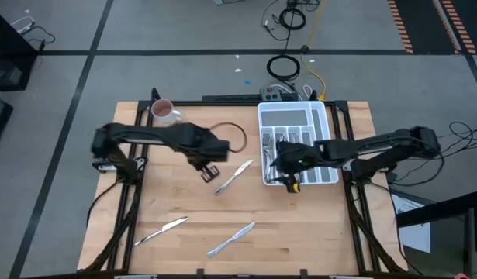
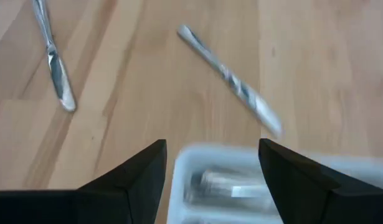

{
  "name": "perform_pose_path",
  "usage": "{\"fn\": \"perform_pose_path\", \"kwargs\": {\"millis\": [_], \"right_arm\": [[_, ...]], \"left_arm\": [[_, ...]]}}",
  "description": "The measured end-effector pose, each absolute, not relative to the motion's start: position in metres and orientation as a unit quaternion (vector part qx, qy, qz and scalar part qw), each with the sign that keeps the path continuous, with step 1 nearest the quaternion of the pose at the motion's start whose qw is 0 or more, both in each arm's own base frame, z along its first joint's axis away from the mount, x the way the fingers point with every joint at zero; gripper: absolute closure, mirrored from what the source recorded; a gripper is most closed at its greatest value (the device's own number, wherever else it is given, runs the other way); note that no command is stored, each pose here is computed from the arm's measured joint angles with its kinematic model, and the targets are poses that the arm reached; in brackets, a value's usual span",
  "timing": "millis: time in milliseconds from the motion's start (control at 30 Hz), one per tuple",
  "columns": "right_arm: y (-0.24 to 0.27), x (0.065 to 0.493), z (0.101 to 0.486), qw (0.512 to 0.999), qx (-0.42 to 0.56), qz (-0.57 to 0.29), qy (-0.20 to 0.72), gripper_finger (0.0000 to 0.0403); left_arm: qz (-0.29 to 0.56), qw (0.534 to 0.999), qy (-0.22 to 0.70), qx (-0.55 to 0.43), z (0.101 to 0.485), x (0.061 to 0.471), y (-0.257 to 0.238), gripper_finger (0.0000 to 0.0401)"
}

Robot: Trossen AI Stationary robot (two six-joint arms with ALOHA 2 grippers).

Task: Sort silverware
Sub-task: Put the silver table knife into the silverware tray

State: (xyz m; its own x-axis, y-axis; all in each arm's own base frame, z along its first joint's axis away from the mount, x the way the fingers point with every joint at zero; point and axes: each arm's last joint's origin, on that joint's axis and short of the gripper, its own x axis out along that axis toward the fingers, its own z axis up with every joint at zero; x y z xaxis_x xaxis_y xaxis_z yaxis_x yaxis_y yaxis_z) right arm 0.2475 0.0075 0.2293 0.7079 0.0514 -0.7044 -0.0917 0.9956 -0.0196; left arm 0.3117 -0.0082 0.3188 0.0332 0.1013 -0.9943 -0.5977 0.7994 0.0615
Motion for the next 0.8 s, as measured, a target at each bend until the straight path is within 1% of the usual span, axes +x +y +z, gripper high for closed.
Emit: {"fn": "perform_pose_path", "kwargs": {"millis": [200,300,533,667,800], "right_arm": [[0.014,0.308,0.243,0.917,-0.104,0.076,0.377,0.0154],[0.015,0.341,0.239,0.901,-0.134,0.093,0.403,0.0156],[0.018,0.406,0.214,0.839,-0.192,0.143,0.489,0.0158],[0.02,0.431,0.196,0.806,-0.216,0.169,0.524,0.0158],[0.02,0.449,0.179,0.784,-0.234,0.185,0.544,0.0158]], "left_arm": [[0.281,0.735,0.584,-0.197,0.367,0.263,-0.005,0.0357],[0.276,0.756,0.556,-0.208,0.386,0.24,-0.004,0.0357],[0.25,0.802,0.495,-0.223,0.419,0.189,-0.002,0.0356],[0.241,0.82,0.464,-0.233,0.431,0.165,-0.001,0.0356],[0.246,0.834,0.435,-0.233,0.439,0.146,0.001,0.0356]]}}
